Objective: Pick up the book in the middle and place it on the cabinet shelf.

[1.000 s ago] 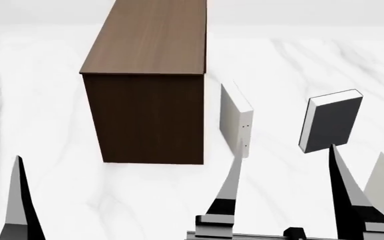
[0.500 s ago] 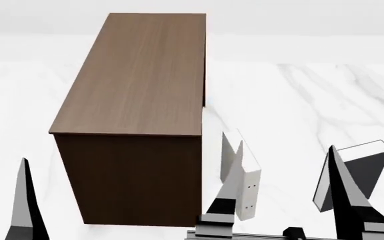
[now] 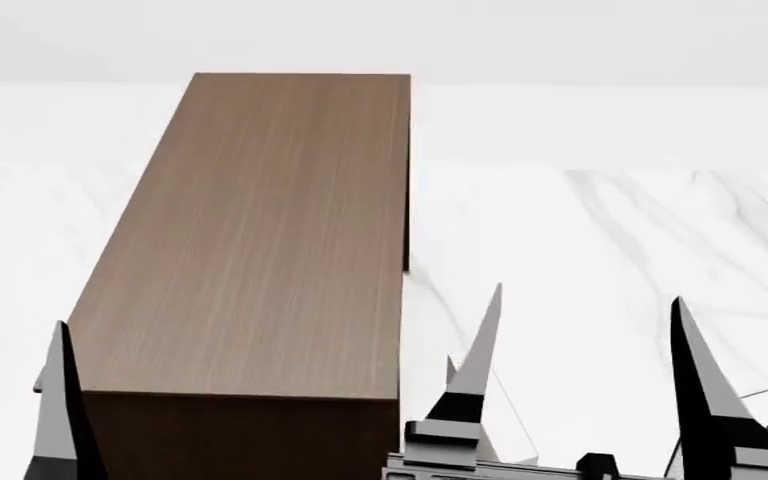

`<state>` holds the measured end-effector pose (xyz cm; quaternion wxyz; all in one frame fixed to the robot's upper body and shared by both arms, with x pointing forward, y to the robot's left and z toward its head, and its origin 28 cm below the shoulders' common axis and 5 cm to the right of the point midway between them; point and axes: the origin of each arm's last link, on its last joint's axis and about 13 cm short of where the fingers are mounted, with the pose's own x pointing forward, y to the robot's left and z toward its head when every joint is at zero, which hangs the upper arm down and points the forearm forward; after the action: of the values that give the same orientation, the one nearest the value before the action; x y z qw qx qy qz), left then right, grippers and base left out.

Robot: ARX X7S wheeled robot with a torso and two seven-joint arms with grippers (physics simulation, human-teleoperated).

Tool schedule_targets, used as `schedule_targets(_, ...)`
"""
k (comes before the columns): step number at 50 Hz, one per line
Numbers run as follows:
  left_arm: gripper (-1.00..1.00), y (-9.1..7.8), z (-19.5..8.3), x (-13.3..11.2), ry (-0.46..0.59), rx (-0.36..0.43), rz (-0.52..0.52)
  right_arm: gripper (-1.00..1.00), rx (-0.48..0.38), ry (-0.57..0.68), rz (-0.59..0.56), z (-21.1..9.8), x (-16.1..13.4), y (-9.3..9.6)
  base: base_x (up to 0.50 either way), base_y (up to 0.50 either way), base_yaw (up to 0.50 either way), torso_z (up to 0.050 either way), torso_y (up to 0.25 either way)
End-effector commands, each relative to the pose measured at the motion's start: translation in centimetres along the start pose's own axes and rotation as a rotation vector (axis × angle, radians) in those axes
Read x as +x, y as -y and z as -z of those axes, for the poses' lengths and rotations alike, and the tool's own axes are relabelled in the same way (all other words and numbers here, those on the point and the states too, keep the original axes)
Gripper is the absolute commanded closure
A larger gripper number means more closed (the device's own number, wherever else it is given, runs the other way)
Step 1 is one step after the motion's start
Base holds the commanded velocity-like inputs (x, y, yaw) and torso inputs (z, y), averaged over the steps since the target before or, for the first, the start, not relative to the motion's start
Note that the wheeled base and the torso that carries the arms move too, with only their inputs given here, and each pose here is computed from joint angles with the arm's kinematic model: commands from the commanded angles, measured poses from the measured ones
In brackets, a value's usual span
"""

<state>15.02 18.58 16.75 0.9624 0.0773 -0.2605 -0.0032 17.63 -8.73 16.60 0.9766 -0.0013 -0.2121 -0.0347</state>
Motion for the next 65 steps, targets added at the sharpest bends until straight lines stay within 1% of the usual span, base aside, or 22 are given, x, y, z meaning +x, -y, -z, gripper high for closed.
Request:
schedule_targets(1,-1.00,0.04,0.12,-0.03,-0.002,0.001,0.001,-1.00,0.005,0.020,0.021,-0.07,-0.15,0.18,0.00,0.00,0.00,0.000,0.000)
schedule_targets(3,-1.00,0.04,0.13,-0.04,-0.002,0.001,0.001,-1.00,0.033,0.037,-0.001,-0.13,-0.26,0.14,0.00,0.00,0.00,0.000,0.000)
schedule_targets(6,-1.00,0.06,0.10,-0.06,-0.003,0.001,0.001,-1.00,0.042,0.045,0.000,-0.11,-0.36,0.19,0.00,0.00,0.00,0.000,0.000)
schedule_targets(8,-1.00,0.06,0.05,-0.05,-0.002,0.001,0.001,-1.00,0.069,0.051,0.005,-0.17,-0.40,0.23,0.00,0.00,0.00,0.000,0.000)
schedule_targets(10,-1.00,0.05,0.05,-0.06,-0.002,0.001,0.001,-1.00,0.069,0.050,0.010,-0.18,-0.41,0.28,0.00,0.00,0.00,0.000,0.000)
schedule_targets(13,-1.00,0.03,0.09,-0.05,-0.002,-0.002,0.000,-1.00,0.092,0.051,0.021,-0.20,-0.41,0.36,-0.01,0.00,-0.38,0.000,0.000)
schedule_targets(29,-1.00,0.00,0.05,-0.03,0.003,0.007,-0.014,-1.00,0.095,0.047,0.032,-0.18,-0.37,0.39,-0.03,0.00,-0.50,0.000,0.000)
schedule_targets(30,-1.00,-0.01,-0.11,-0.06,-0.015,0.005,-0.013,-1.00,0.023,0.022,0.053,0.30,-0.11,0.27,0.00,0.00,0.00,0.050,0.000)
schedule_targets(65,-1.00,-0.05,-0.16,-0.07,-0.013,0.006,-0.012,-1.00,0.027,0.015,0.050,0.38,-0.10,0.14,0.00,0.00,0.00,0.050,0.000)
